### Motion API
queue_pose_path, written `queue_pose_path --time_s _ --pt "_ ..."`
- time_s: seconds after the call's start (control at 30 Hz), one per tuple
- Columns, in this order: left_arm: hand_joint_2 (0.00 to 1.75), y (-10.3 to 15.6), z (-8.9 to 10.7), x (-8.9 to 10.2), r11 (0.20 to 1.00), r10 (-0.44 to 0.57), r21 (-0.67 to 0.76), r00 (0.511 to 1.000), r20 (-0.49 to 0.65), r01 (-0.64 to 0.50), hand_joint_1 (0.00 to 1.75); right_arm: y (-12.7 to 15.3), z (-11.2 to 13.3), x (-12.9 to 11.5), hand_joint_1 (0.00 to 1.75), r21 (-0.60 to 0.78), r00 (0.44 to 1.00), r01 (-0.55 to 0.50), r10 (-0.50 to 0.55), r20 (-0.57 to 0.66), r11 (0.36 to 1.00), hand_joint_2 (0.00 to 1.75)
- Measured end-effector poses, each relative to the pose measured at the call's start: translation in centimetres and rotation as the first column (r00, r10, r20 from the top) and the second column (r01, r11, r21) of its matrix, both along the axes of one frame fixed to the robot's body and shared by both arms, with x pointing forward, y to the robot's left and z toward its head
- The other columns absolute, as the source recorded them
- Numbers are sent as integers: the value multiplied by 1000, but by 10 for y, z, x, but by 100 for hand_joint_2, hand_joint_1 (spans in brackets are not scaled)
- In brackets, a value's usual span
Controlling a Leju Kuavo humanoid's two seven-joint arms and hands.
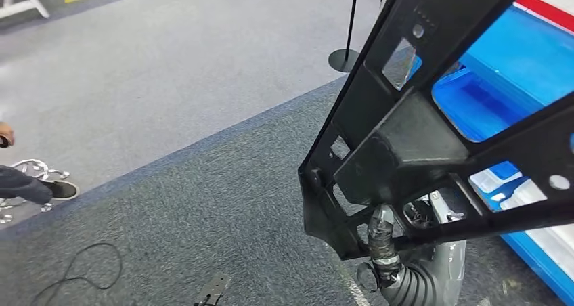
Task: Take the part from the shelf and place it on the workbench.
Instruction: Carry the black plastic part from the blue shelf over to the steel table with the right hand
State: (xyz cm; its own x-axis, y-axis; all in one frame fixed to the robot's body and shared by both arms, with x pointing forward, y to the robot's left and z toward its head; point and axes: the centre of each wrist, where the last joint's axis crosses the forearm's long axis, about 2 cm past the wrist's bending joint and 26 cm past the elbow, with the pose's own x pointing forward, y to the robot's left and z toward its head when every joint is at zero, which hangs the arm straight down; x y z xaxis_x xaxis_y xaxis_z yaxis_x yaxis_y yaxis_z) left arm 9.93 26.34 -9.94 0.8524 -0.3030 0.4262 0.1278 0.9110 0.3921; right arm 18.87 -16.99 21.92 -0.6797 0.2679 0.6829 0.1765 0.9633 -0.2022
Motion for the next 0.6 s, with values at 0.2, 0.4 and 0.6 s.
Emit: queue_pose_path --time_s 0.2,0.4,0.6 --pt "175 -34 16 41 1000 5 -5 1000 15 -5 0 -1 -2 -4 175 -10 998 24 -25 -54 1000 175" --pt "175 -70 48 76 993 -93 71 996 4 93 0 -3 -2 -12 175 -21 996 45 -46 -74 999 175" --pt "175 -105 90 92 967 -255 27 954 155 254 0 -5 -5 -18 175 -34 995 52 -55 -80 998 175"
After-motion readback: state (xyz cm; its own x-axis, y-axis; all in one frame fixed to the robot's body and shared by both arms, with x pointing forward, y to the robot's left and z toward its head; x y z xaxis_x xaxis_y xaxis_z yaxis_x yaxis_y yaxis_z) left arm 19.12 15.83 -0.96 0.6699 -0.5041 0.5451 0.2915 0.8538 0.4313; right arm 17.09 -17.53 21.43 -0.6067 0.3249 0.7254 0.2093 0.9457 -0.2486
